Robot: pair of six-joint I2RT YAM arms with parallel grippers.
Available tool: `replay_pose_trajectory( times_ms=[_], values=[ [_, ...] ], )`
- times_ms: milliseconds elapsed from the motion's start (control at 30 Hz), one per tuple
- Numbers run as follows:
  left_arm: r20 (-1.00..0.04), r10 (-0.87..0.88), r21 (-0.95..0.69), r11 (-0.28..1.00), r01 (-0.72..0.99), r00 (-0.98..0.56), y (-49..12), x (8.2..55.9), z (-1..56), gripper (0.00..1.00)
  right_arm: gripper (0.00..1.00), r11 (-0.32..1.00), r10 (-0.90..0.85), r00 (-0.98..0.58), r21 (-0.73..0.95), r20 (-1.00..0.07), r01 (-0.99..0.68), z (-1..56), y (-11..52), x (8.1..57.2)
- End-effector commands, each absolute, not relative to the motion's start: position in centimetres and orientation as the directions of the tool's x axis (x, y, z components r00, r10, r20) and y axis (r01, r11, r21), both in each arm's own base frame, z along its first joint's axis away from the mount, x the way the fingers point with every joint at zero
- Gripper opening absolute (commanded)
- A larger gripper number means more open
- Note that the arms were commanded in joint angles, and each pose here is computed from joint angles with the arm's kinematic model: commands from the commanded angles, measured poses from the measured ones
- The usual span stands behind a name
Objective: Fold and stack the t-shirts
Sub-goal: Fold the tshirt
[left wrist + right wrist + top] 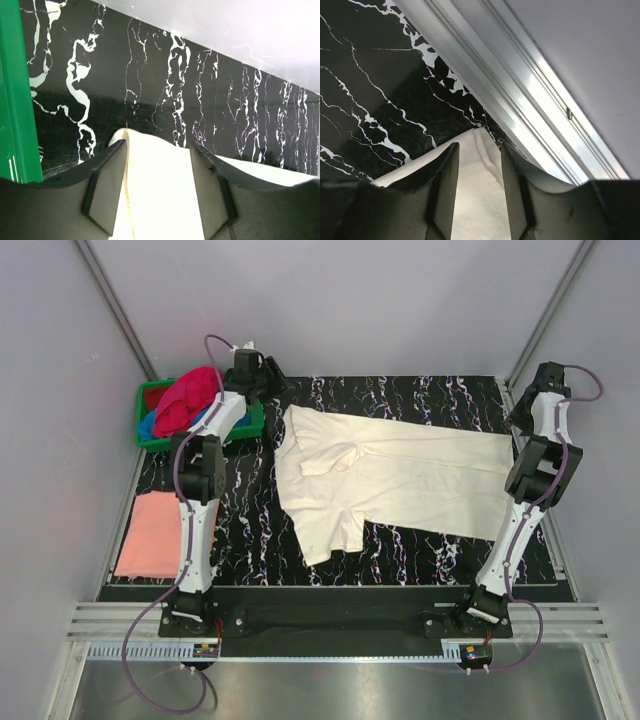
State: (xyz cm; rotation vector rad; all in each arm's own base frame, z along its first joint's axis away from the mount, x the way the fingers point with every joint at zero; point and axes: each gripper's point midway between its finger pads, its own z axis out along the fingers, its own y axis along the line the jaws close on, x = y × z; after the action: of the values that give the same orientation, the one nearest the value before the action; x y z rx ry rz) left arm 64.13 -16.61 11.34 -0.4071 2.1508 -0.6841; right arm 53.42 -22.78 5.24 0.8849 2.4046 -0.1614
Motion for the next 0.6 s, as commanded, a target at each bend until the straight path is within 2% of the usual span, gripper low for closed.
replay_pose_trajectory(
  times_ms=[0, 100, 133, 300, 400, 467, 567],
  values=[
    [-0.682, -0.482, -0.582, 0.813, 0.009, -0.55, -16.1, 64.3, 16.4, 0.59, 0.47, 0.744, 0.538, -0.586, 0.014, -0.605, 0.668, 10.0, -24.3, 52.5],
    [-0.668, -0.477, -0.591, 0.806, 0.018, -0.571, -16.4, 61.3, 18.3, 0.58, 0.59, 0.701, 0.551, -0.562, -0.023, -0.616, 0.713, 12.1, -24.5, 49.9],
    [-0.642, -0.469, -0.59, 0.807, 0.001, -0.606, -16.7, 60.2, 16.6, 0.57, 0.6, 0.695, 0.57, -0.573, -0.028, -0.589, 0.719, 11.0, -24.0, 48.9],
    [-0.596, -0.404, -0.595, 0.802, 0.044, -0.694, -19.6, 55.6, 15.4, 0.54, 0.6, 0.683, 0.624, -0.561, 0.029, -0.544, 0.73, 10.1, -21.9, 46.8],
    [-0.575, -0.364, -0.609, 0.789, 0.086, -0.733, -20.8, 53.1, 15.0, 0.54, 0.56, 0.693, 0.632, -0.587, 0.031, -0.507, 0.72, 8.3, -20.6, 44.7],
    [-0.559, -0.352, -0.62, 0.779, 0.096, -0.751, -21.3, 51.8, 14.0, 0.55, 0.54, 0.705, 0.621, -0.572, 0.062, -0.536, 0.707, 8.9, -20.2, 44.7],
    [-0.517, -0.343, -0.633, 0.77, 0.082, -0.784, -21.5, 50.3, 13.4, 0.54, 0.52, 0.727, 0.62, -0.584, 0.106, -0.524, 0.678, 8.3, -19.0, 44.0]
  ],
)
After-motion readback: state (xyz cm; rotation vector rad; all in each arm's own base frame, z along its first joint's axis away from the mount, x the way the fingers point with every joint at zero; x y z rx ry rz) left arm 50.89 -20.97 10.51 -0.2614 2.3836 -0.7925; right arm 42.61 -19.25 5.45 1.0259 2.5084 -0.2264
